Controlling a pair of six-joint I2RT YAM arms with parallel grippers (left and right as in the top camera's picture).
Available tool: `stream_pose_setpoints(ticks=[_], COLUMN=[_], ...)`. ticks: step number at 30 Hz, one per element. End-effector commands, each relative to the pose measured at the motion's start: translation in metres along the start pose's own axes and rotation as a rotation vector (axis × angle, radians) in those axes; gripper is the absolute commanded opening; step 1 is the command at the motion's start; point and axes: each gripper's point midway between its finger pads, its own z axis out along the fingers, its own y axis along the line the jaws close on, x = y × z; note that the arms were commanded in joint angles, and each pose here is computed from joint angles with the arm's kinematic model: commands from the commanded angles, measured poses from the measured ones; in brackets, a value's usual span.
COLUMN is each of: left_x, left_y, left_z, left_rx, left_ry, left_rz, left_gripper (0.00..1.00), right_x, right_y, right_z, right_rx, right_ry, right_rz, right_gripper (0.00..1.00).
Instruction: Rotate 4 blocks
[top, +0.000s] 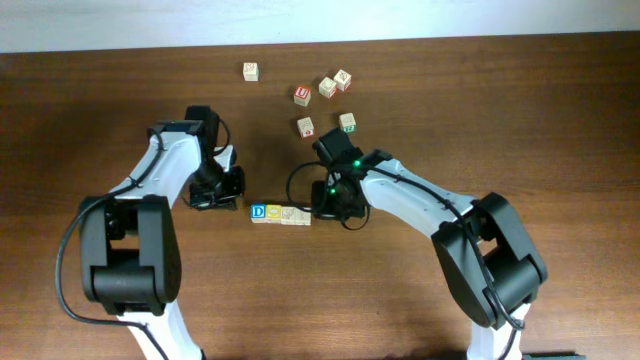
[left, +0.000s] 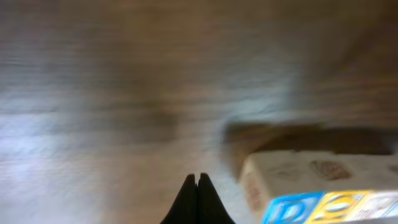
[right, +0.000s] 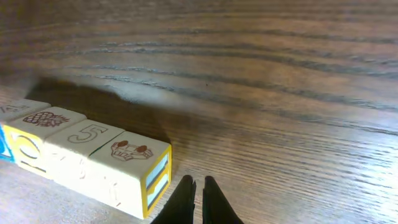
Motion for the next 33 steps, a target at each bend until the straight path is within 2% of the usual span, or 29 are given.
stream_pose_setpoints(ticks=[1,6,9,13,15,16,18,20,23,26,33], left_x=[0.002,0.005,0.006,-0.013,-0.032,-0.035,-0.028,-0.015,-0.005,-0.007,-0.005], left_y=[-0.034,-0.059,-0.058,-0.036,-0.047,-0.064,-0.088,-0.1,-0.098,-0.08,-0.077], left_z=[0.009,0.017,0.021,0.019,0.012,0.008,0.007,0.01,0.014,0.017,0.017], left_rx=[0.078,0.077,0.071,-0.014,0.074,0.157,0.244,0.246,0.212,0.106,0.095], left_ry=[-0.004,-0.007,0.002,-0.067,-0.135,-0.147,-0.136,-0.1,-0.062,-0.062,-0.049], left_rz=[0.064,0.139,0.138,0.12,0.129,0.184,0.259,0.307,0.307,0.26,0.239], left_gripper=[0.0,0.0,0.0,0.0,0.0,0.0,0.0,0.0,0.0,0.0,0.0], right_x=[-0.001,0.0,0.0,0.0,-0.001,-0.001,-0.001,-0.001,-0.001,-0.001,-0.001], right_y=[0.007,0.007,0.007,0.007,0.007,0.007,0.007,0.007,0.007,0.007,0.007], right_z=[0.003,0.003,0.003,0.003,0.003,0.003,0.003,0.003,0.003,0.003,0.003], right_rx=[-0.022,-0.024,-0.024,-0.024,-0.024,-0.024,-0.024,-0.023,-0.024,-0.024,-0.024], right_ry=[0.011,0.013,0.013,0.012,0.011,0.011,0.011,0.01,0.009,0.009,0.008], right_rz=[-0.005,-0.005,-0.005,-0.005,-0.005,-0.005,-0.005,-0.009,-0.009,-0.009,-0.009], right_gripper=[0.08,0.08,0.08,0.08,0.08,0.08,0.08,0.08,0.08,0.08,0.08])
